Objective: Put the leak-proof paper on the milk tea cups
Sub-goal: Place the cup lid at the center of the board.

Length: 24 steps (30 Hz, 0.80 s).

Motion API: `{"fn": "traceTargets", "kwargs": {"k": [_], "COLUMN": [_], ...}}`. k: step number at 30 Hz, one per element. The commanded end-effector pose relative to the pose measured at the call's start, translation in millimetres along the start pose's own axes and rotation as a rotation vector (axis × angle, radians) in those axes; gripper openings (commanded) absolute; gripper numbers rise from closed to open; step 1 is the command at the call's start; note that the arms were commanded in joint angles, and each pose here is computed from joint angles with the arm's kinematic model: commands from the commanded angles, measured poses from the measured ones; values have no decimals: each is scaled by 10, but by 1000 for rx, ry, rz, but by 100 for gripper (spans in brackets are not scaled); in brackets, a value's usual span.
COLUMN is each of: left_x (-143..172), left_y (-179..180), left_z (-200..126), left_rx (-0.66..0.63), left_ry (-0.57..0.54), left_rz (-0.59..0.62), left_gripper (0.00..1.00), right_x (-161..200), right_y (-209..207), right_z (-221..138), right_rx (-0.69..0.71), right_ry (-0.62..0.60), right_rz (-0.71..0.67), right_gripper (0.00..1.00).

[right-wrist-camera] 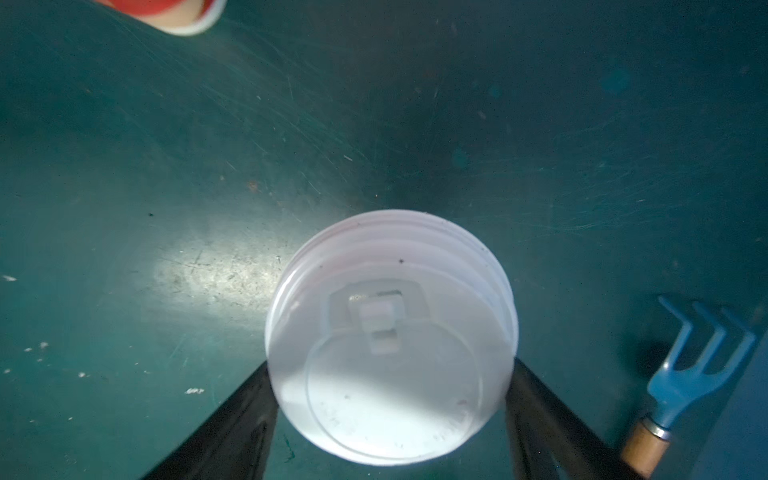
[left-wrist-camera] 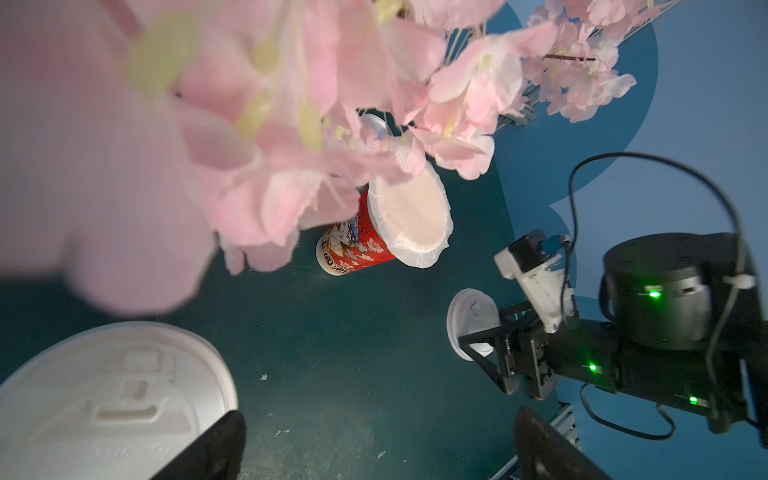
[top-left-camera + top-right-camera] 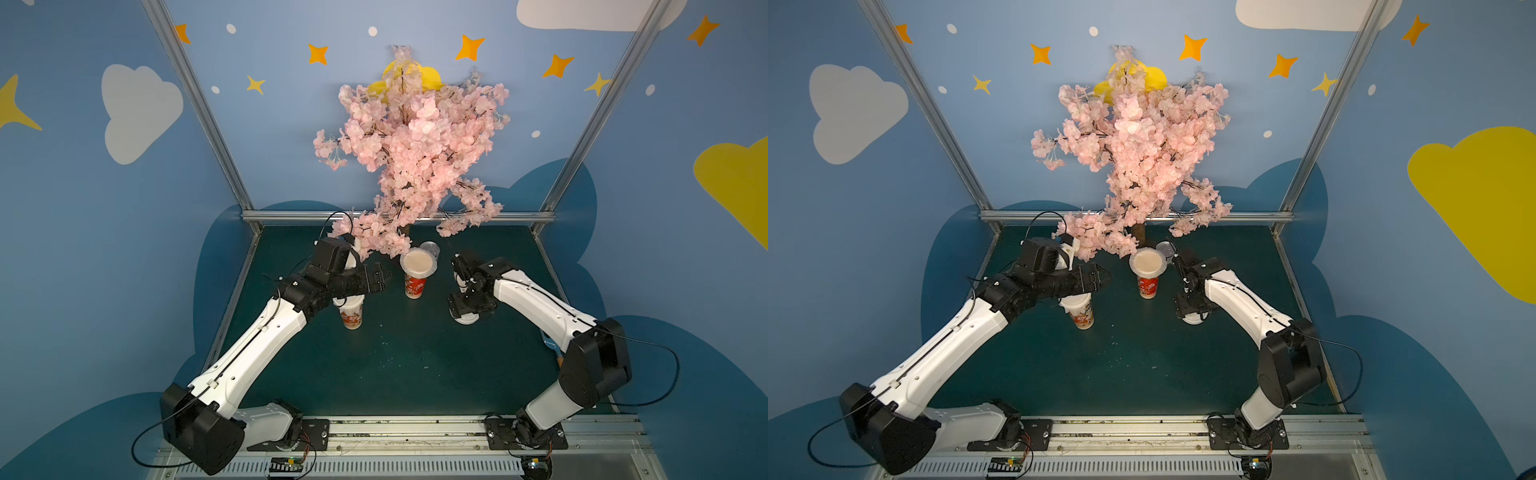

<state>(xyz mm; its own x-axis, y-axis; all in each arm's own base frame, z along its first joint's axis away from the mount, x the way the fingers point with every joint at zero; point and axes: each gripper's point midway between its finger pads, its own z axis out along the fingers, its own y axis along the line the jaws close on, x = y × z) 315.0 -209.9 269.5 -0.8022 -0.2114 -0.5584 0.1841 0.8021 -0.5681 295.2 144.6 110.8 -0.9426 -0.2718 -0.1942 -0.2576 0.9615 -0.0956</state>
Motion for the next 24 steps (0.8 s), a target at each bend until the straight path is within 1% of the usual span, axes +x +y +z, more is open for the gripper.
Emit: {"fn": "traceTargets", "kwargs": {"k": [1, 3, 5, 8, 12, 17, 24], "left_x": [1, 11, 18, 39, 63, 70, 74], "left_y": [-25, -23, -5, 14, 29, 30, 9], "left_z": [-46, -66, -81, -109, -142, -181, -218], "left_rx": [-3, -8, -16, -24, -31, -36, -36], "left_ry": [12, 12, 13, 14, 14, 15, 6], "left_rz": [11, 14, 12, 11, 10, 7, 12], "left_gripper": [100, 100, 100, 100, 100, 100, 100], "right_x": [-174, -174, -185, -214, -201, -172, -154], "right_y": [88, 109, 130, 169, 213, 237, 217], "right_z": [265, 452, 555, 655, 767, 828, 736], "right_rx": [-12, 8, 4, -14, -19, -30, -46], "right_ry": [-7, 10, -3, -38, -57, -106, -226], "right_rz": [21, 27, 47, 72, 78, 101, 124], "right_gripper": [82, 83, 83, 83, 84, 87, 88]}}
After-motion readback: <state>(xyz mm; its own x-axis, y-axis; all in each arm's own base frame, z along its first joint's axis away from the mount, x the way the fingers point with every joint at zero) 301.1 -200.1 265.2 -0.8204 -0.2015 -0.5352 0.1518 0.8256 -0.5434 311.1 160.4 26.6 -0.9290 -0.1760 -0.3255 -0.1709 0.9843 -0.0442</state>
